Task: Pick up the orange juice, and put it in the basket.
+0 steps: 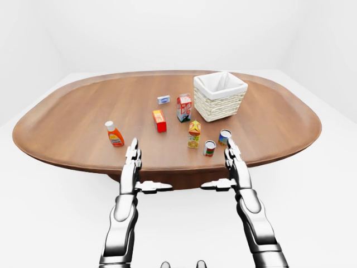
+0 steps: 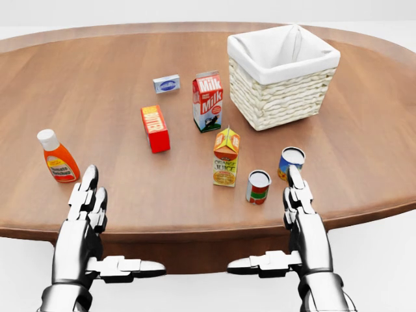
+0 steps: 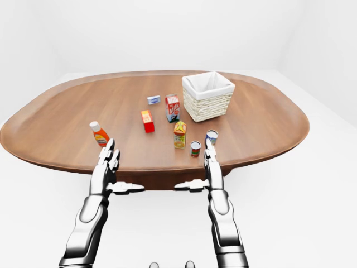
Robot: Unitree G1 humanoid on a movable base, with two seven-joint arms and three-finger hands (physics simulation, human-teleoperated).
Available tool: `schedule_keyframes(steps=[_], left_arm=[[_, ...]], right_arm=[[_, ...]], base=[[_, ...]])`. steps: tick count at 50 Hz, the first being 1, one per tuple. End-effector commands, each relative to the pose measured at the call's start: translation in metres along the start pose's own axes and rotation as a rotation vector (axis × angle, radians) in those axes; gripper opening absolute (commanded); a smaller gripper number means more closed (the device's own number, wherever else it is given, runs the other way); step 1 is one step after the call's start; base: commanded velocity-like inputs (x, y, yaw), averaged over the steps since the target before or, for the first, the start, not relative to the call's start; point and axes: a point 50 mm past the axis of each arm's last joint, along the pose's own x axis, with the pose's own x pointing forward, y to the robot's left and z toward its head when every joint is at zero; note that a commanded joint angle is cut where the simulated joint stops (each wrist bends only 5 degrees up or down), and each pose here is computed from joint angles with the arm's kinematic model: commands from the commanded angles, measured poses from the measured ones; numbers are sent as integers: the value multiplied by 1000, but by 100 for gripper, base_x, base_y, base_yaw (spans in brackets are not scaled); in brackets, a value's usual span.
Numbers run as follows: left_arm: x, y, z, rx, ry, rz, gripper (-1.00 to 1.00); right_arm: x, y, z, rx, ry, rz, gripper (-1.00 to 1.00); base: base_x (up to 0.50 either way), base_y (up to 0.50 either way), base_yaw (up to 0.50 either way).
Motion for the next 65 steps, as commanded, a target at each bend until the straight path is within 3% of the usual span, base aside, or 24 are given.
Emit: schedule_keyframes(steps=[1, 3, 4, 5, 6, 8, 11, 13, 17, 23, 26, 35, 43, 48, 52, 65], left_arm=[[-16, 0, 17, -38, -80, -119, 100], [-21, -1, 22, -106, -141, -135, 100], [-19, -1, 19, -79, -106, -136, 100], [-18, -6, 18, 13, -92, -141, 100], [-19, -7, 20, 33, -98, -121, 100], [-21, -8, 23, 40, -95, -125, 100], [-26, -7, 35, 18, -122, -131, 100], [-32, -4, 52, 37, -174, -117, 100], [-38, -1, 66, 96, -232, -82, 100], [-43, 2, 79, 103, -286, -88, 100], [-47, 2, 96, 116, -361, -85, 100], [-53, -2, 100, 131, -378, -93, 100], [-55, -1, 101, 142, -384, -88, 100], [-62, -2, 114, 178, -442, -81, 100], [-57, 0, 108, 170, -410, -73, 100], [-59, 0, 107, 162, -405, -75, 100]], right_arm=[[22, -4, -9, -252, 106, -16, 100], [23, -5, 4, -144, 53, 15, 100], [23, -7, 2, -104, 64, -4, 100], [10, -2, -6, 37, 81, 39, 100], [1, 5, -4, 88, 64, 118, 100], [-3, 6, 7, 16, 20, 99, 100], [-10, 5, 47, 3, -151, 99, 100], [-15, 2, 83, -76, -307, 81, 100], [-24, 1, 114, -92, -446, 88, 100], [-31, -2, 132, -109, -531, 92, 100], [-35, -3, 144, -107, -591, 98, 100], [-43, 5, 148, -107, -617, 139, 100], [-44, 2, 149, -117, -620, 105, 100], [-47, 0, 163, -120, -691, 104, 100], [-50, 0, 170, -122, -730, 99, 100], [-48, 0, 161, -105, -683, 103, 100]], base=[[0, 0, 0], [0, 0, 0], [0, 0, 0], [0, 0, 0], [0, 0, 0], [0, 0, 0], [0, 0, 0], [0, 0, 0], [0, -4, 0], [4, -47, 0], [5, -50, 0], [5, -50, 0], [1, -22, 0], [10, -19, 0], [27, -49, 0], [27, -48, 0]])
